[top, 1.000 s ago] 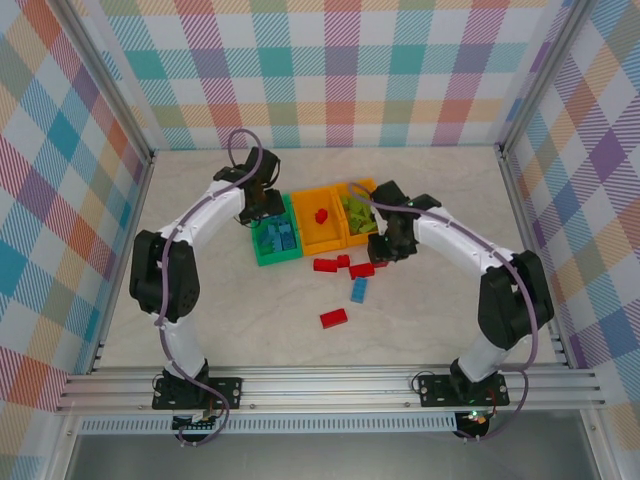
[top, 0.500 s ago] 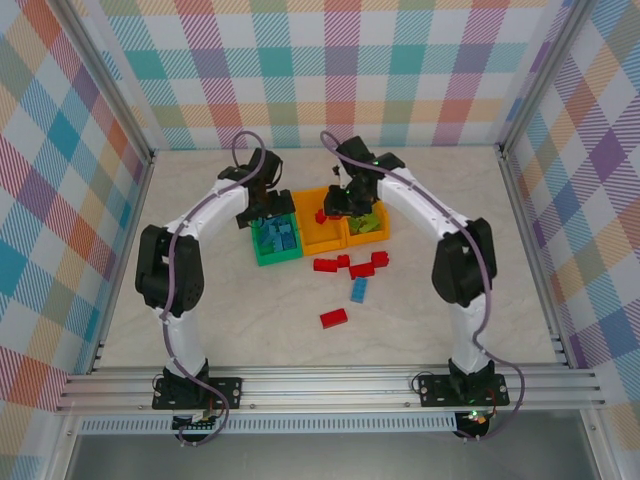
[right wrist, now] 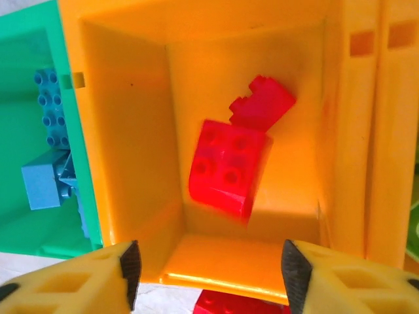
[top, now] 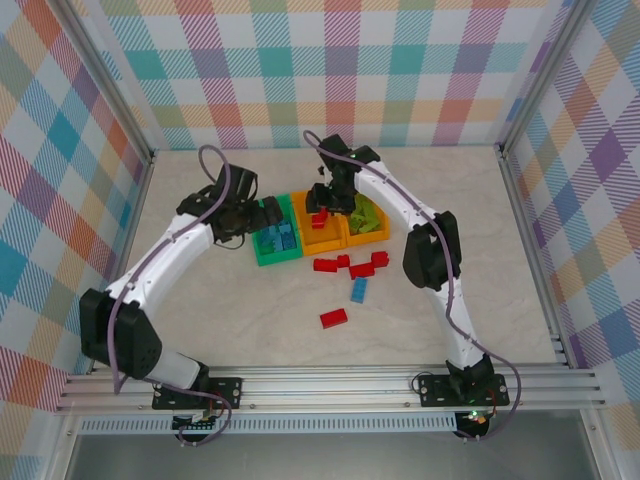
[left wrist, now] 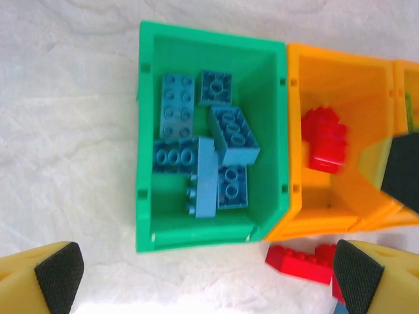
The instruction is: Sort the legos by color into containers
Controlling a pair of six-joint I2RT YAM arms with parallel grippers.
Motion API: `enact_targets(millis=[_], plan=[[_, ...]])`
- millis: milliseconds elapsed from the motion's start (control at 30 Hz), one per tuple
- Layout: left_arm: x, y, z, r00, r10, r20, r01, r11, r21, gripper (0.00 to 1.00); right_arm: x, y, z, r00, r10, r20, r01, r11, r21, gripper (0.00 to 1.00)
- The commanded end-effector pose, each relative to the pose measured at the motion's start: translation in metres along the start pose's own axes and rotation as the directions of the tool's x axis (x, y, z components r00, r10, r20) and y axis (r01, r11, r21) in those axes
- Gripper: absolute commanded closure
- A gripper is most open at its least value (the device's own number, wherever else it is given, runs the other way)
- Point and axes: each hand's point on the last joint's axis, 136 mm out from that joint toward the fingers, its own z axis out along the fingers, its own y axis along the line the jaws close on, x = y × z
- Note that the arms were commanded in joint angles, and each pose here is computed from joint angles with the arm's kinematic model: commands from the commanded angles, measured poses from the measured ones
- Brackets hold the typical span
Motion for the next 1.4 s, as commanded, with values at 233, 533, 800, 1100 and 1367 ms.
enact_targets(millis=[233,533,800,1100,1367], plan=[[0.064,0.006,-0.001,0.983,0.177,-0.054,-0.177,0.984,-0.003,0.00,0.022,0.013,-0.054,0.994,-0.092,0.052,0.091,0.996,0.006,0.28],[0.082,0.027,0.002,0.991,0.109,-0.070,-0.113,0.993,-0.045,0.00,0.147,-0.025,-0.063,0.992,-0.115,-0.044,0.119,0.989,0.093,0.18],[0.086,0.039,0.007,0.992,0.089,-0.084,-0.098,0.990,-0.105,0.00,0.234,-0.021,-0.033,0.979,-0.087,-0.183,0.116,0.981,0.157,0.08],[0.093,0.064,0.002,0.995,0.038,-0.093,-0.053,0.985,-0.164,0.00,0.274,-0.006,0.001,0.947,-0.115,-0.300,0.176,0.967,0.185,0.07],[0.097,0.068,-0.001,0.996,0.030,-0.088,-0.044,0.987,-0.156,0.00,0.274,-0.007,0.024,0.933,-0.144,-0.331,0.222,0.952,0.211,0.07]])
